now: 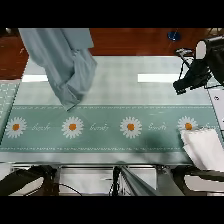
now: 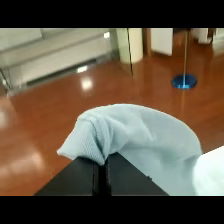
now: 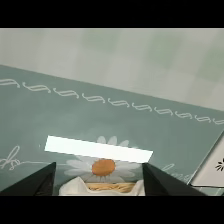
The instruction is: Fold the shirts.
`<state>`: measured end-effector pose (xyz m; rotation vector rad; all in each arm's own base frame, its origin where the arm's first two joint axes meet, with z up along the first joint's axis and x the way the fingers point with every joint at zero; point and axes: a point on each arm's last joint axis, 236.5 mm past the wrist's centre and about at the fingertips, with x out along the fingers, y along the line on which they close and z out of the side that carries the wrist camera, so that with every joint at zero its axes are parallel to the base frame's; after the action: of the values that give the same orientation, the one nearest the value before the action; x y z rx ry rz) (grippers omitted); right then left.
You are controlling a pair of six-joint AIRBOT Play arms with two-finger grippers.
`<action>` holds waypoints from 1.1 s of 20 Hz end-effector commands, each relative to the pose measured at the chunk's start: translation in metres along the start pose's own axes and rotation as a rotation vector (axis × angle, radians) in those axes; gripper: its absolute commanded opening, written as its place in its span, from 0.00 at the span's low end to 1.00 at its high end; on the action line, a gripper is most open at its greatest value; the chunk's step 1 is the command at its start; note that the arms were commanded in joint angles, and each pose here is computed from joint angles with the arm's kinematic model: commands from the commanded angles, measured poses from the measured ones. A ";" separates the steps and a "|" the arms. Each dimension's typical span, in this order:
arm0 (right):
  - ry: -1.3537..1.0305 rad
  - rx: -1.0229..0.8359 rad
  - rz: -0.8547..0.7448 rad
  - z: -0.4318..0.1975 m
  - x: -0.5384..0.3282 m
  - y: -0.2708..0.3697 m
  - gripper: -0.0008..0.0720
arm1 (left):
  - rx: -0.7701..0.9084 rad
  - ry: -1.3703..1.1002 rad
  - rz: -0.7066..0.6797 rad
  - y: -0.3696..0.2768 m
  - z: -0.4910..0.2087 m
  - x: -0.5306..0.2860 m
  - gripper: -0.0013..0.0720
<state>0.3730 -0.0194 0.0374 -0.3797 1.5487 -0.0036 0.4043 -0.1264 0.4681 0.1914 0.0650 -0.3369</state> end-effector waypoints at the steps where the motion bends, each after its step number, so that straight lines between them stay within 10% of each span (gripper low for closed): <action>1: 0.060 0.008 -0.024 -0.018 -0.005 -0.006 0.84 | 0.002 -0.063 -0.012 -0.006 0.024 -0.030 0.06; 20: -0.191 0.324 0.183 -0.012 -0.031 -0.055 0.84 | -0.010 0.311 -0.693 -0.449 -0.266 0.168 0.06; 21: -0.209 0.326 0.192 -0.007 -0.032 -0.054 0.84 | -0.003 0.326 -0.703 -0.456 -0.275 0.166 0.14; 22: -0.220 0.326 0.196 -0.005 -0.033 -0.053 0.84 | -0.002 0.328 -0.703 -0.457 -0.277 0.167 0.57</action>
<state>0.3666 -0.0717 0.0794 -0.0127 1.3912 -0.0971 0.4105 -0.5201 0.1360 0.2074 0.4569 -0.9759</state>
